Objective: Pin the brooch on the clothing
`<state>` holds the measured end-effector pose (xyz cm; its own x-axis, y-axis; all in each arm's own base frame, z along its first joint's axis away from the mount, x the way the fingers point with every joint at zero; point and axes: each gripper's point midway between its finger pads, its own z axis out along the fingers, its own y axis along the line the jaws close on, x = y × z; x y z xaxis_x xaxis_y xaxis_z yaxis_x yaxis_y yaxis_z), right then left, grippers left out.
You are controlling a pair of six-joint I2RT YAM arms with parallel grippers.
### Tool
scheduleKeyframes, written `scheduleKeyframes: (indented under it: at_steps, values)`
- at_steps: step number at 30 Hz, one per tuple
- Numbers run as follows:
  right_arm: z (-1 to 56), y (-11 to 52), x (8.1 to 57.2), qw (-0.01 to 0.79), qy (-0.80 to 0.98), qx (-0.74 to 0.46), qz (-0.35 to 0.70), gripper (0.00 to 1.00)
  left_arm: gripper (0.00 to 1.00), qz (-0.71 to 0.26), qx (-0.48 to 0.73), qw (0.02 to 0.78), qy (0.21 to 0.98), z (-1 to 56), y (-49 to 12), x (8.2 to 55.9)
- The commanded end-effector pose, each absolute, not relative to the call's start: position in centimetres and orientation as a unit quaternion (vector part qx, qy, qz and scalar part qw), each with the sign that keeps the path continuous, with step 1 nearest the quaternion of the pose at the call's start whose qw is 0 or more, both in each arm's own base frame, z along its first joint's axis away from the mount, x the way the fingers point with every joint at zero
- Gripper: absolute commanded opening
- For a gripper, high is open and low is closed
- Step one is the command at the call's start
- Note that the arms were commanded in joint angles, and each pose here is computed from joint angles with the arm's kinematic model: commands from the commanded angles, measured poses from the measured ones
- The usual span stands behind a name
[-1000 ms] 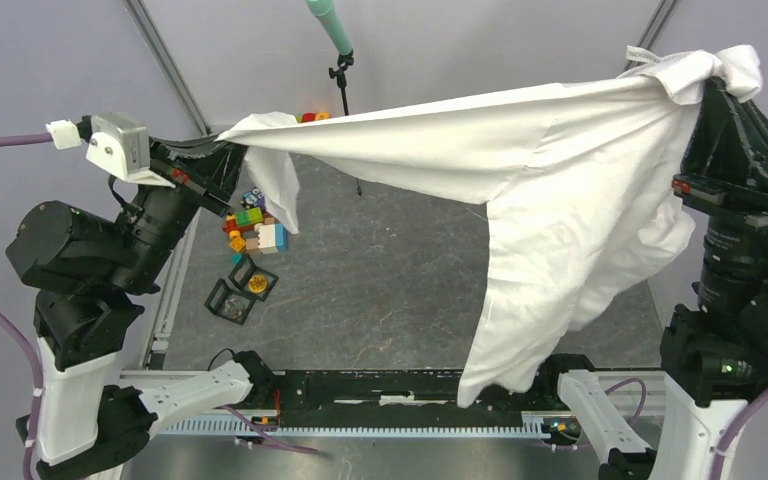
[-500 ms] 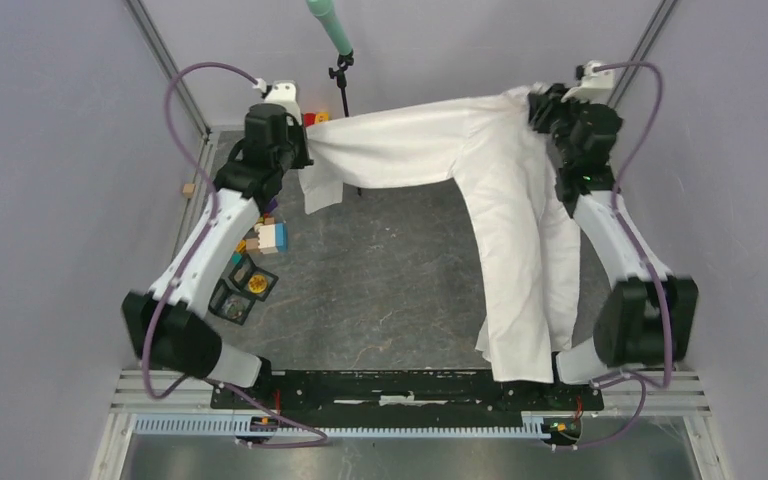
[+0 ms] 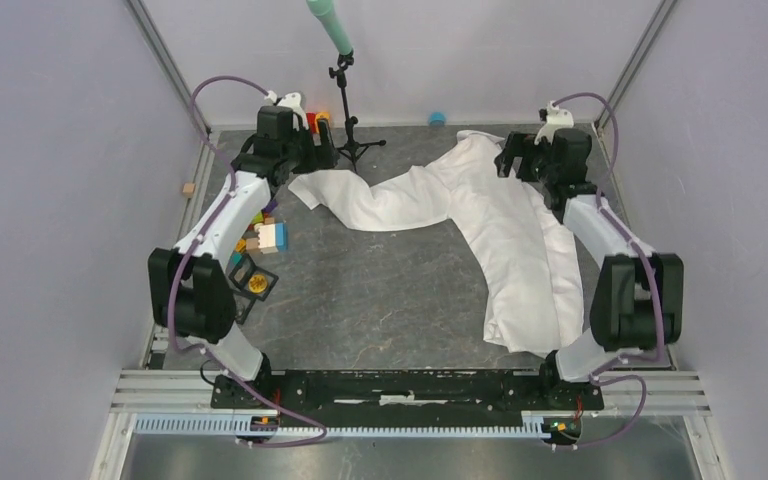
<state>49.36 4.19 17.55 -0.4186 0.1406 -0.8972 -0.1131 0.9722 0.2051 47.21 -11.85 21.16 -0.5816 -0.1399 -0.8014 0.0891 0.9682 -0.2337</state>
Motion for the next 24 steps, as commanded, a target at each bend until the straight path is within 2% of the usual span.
scheduleKeyframes:
  at_steps: [1,4,8,15,19,24]
  values:
    - [18.2,6.0,44.6,0.529,0.842,-0.015,0.104,0.98,0.94,-0.238,-0.028,0.465,0.852,24.3,-14.8,44.1]
    - [17.1,7.5,40.8,0.505,0.857,-0.037,0.095,0.93,0.95,-0.297,-0.03,0.445,0.844,24.8,-16.3,41.5]
    - [14.5,9.6,36.2,0.461,0.881,-0.068,0.083,0.87,0.96,-0.315,-0.006,0.431,0.845,26.0,-16.6,38.4]
    - [8.9,9.2,29.1,0.358,0.929,-0.093,-0.005,0.78,1.0,-0.23,0.018,0.411,0.882,24.1,-13.6,35.4]
    - [8.4,8.7,27.7,0.331,0.937,-0.101,-0.04,0.75,1.0,-0.199,-0.004,0.432,0.88,22.6,-12.2,35.5]
    - [8.0,10.5,26.0,0.284,0.947,-0.138,-0.051,0.67,1.0,-0.154,-0.013,0.412,0.898,20.3,-10.7,34.9]
